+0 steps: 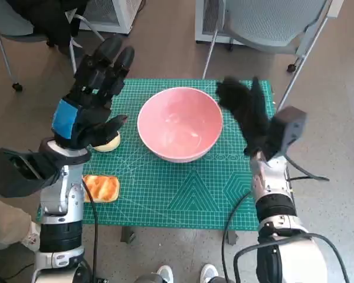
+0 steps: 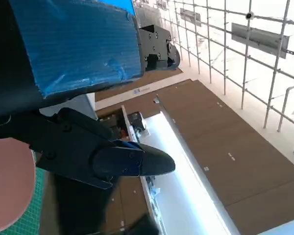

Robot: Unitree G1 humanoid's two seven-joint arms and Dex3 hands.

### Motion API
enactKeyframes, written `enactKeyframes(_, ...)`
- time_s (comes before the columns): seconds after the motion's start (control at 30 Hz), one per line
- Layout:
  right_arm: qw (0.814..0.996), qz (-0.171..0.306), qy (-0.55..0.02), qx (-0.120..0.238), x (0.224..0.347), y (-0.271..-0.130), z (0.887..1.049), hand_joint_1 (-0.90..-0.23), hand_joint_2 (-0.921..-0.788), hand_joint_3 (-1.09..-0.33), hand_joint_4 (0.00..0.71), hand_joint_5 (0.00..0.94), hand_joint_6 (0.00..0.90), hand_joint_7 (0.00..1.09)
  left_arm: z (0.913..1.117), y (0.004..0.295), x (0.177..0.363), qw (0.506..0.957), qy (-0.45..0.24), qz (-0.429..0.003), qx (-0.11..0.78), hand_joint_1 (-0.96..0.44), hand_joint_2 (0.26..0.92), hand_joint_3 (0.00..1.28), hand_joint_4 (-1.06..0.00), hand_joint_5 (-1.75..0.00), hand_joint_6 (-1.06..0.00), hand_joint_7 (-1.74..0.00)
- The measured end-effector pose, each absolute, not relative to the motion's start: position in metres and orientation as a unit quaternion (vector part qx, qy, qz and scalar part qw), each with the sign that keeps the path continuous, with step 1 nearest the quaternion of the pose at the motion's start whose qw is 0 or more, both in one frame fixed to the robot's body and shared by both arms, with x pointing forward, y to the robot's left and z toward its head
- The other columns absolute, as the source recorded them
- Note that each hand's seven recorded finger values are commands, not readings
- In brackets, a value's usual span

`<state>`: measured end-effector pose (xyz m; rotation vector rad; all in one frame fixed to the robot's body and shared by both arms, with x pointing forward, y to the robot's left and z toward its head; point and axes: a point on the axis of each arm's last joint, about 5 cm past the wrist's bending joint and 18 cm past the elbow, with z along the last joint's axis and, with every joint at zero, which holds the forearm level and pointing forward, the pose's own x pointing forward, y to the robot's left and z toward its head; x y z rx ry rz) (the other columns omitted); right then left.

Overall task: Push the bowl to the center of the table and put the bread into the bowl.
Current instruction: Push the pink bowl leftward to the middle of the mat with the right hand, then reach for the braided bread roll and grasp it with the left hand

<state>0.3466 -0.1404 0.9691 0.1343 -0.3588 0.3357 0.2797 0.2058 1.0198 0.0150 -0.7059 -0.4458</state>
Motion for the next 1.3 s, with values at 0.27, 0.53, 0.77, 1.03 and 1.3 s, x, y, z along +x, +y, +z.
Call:
enactKeyframes(0.27,0.908,0.222,-0.354,0.037,0.340,-0.136,1.003,-0.680,-0.921,-0.855,0.075,0.001,0.109,0.08,1.020,0.206,0.280,0.914,-0.343,-0.215,0.007,-0.66,0.921,0.35,-0.08,0.00,0.00,-0.40)
enactKeyframes(0.53,0.864,0.256,-0.434,0.021,0.329,-0.134,1.014,-0.687,-0.921,-0.855,0.078,0.002,0.112,0.10,1.018,0.204,0.280,0.914,-0.345,-0.215,0.004,-0.65,0.921,0.34,-0.09,0.00,0.00,-0.40)
enactKeyframes(0.77,0.851,0.266,-0.452,0.025,0.326,-0.136,1.020,-0.697,-0.921,-0.843,0.077,0.002,0.113,0.11,1.018,0.203,0.281,0.912,-0.348,-0.216,0.004,-0.66,0.921,0.34,-0.09,0.00,-0.01,-0.40)
enactKeyframes(1.03,0.852,0.267,-0.449,0.025,0.323,-0.140,1.020,-0.699,-0.921,-0.830,0.078,0.002,0.109,0.11,1.020,0.203,0.282,0.908,-0.355,-0.222,0.008,-0.66,0.921,0.34,-0.09,0.00,-0.01,-0.40)
enactKeyframes(1.3,0.850,0.271,-0.451,0.025,0.321,-0.140,1.022,-0.697,-0.921,-0.825,0.077,0.001,0.105,0.12,1.032,0.210,0.272,0.900,-0.360,-0.241,0.040,-0.69,0.871,0.12,-0.04,0.00,0.00,-0.32)
